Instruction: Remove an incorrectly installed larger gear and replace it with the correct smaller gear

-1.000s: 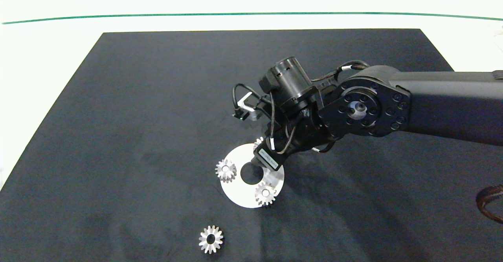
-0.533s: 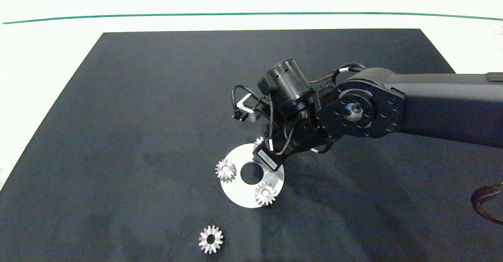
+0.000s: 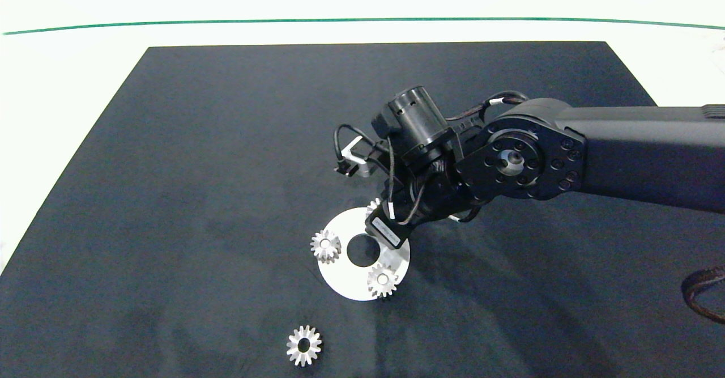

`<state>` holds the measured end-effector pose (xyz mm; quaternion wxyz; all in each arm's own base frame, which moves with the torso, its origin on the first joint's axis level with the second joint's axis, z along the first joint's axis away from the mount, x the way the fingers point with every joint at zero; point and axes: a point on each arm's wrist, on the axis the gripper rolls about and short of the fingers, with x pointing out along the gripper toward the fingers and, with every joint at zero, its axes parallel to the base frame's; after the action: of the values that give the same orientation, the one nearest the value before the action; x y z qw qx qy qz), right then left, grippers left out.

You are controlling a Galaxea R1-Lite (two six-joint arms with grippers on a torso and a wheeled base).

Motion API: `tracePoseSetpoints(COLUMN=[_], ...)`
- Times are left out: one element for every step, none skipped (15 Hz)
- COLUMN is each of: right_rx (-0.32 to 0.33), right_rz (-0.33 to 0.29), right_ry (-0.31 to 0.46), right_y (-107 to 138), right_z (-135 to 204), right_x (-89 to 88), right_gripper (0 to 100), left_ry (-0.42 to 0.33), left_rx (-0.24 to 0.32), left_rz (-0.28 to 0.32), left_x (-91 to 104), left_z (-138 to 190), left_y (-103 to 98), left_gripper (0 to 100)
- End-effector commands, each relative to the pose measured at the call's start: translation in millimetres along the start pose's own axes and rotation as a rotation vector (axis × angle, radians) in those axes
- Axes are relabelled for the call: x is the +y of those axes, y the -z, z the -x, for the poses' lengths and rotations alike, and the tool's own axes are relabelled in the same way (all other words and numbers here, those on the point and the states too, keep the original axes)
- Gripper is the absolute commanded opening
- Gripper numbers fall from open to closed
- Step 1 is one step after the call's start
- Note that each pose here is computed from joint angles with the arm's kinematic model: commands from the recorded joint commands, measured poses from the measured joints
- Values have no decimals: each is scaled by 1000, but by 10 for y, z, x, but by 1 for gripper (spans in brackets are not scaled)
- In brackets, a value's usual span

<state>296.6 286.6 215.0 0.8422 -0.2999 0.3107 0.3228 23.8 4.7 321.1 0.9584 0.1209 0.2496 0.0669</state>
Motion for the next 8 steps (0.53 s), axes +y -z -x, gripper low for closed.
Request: tracePoseSetpoints(right_rx=[-9, -15, -25, -30, -34, -39, -38, -36], right_rz=[3, 3, 2, 1, 2, 4, 6, 9], right_ry=[0, 1, 2, 7, 11, 11, 10, 8], right_y=[-13, -21, -33, -39, -47, -53, -52, -50], right_z=[53, 82, 119, 147, 170, 205, 205, 202], right_x=[2, 2, -2, -3, 3, 14, 14, 28], right_gripper=[35, 32, 31, 31, 31, 31, 31, 31], left_ry=[0, 0, 0, 0, -1, -1, -1, -1], left_rx=[6, 5, 5, 6, 7, 7, 7, 7], left_rz=[-2, -1, -1, -2, -2, -2, -2, -2], left_x=[-1, -1, -1, -2, -2, -2, -2, -2], left_z=[1, 1, 1, -2, -2, -2, -2, -2], left_y=[7, 6, 6, 8, 8, 8, 8, 8], left_gripper=[100, 100, 100, 100, 100, 100, 100, 100])
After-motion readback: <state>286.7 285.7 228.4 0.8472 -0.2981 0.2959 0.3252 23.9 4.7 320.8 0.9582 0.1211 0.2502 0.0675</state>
